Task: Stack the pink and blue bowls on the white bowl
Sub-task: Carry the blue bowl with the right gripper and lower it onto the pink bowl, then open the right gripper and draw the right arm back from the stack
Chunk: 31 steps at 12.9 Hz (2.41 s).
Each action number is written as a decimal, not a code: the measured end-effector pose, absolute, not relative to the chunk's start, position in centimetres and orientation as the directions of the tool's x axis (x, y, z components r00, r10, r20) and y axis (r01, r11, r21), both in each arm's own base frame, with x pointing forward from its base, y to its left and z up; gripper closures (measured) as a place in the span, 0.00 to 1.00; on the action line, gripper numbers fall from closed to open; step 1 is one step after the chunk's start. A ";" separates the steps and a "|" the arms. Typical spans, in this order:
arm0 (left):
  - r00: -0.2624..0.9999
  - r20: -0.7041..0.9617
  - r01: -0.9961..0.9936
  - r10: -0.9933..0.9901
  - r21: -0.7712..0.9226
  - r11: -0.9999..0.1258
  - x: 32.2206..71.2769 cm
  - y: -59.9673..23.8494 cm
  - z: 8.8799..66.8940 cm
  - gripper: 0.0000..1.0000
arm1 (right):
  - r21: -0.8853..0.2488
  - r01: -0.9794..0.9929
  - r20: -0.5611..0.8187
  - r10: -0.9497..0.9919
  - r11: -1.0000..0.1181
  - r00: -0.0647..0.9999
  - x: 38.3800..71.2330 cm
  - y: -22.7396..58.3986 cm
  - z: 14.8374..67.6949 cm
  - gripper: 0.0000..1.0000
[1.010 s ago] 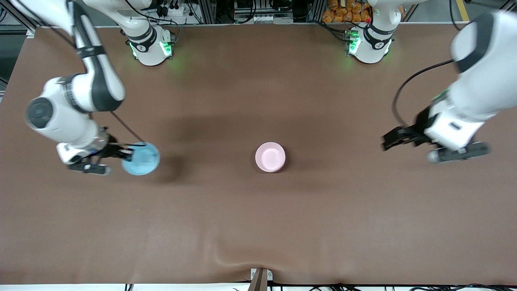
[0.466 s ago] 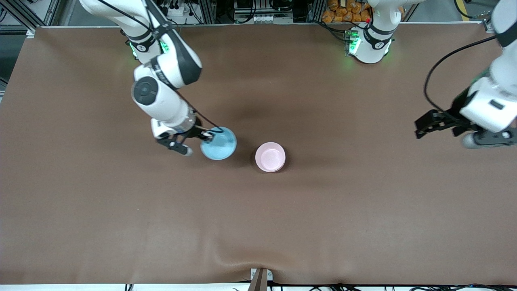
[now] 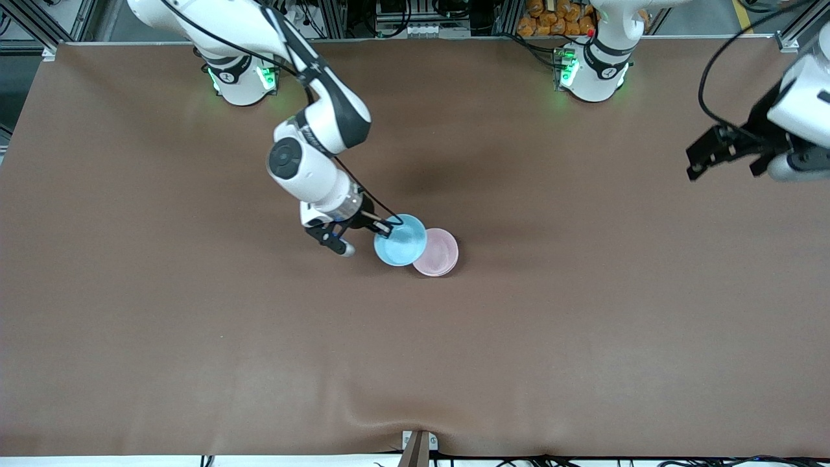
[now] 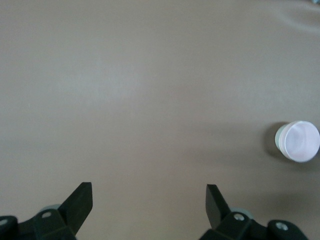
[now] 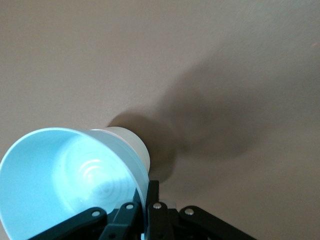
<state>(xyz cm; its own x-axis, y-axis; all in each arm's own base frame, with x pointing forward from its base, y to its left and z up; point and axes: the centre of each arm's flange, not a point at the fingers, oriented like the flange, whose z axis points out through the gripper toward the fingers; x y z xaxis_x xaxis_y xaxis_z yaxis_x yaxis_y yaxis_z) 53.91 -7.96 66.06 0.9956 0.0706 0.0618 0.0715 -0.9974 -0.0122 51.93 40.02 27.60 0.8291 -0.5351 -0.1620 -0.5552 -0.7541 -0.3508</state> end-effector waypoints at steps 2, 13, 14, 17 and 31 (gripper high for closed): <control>0.995 0.050 0.091 0.091 -0.010 -0.996 52.0 -6.8 66.1 0.00 | -0.367 -0.545 -0.138 -0.535 -0.754 0.833 51.2 41.4 25.4 0.96; 0.997 0.035 0.073 0.072 -0.019 -0.997 50.6 -7.6 65.5 0.00 | -0.393 -0.545 -0.128 -0.543 -0.741 0.830 51.8 44.6 23.0 0.96; 0.997 0.035 0.073 0.073 -0.019 -0.997 50.6 -7.6 65.5 0.00 | -0.390 -0.547 -0.128 -0.544 -0.741 0.829 51.8 44.6 22.8 0.96; 0.997 0.036 0.075 0.074 -0.019 -0.997 50.6 -7.5 65.5 0.00 | -0.387 -0.550 -0.126 -0.549 -0.740 0.826 52.0 44.3 22.6 0.79; 0.996 0.032 0.078 0.078 -0.019 -0.997 51.0 -7.3 64.9 0.00 | -0.358 -0.465 -0.059 -0.478 -0.809 0.877 59.1 33.3 35.9 0.00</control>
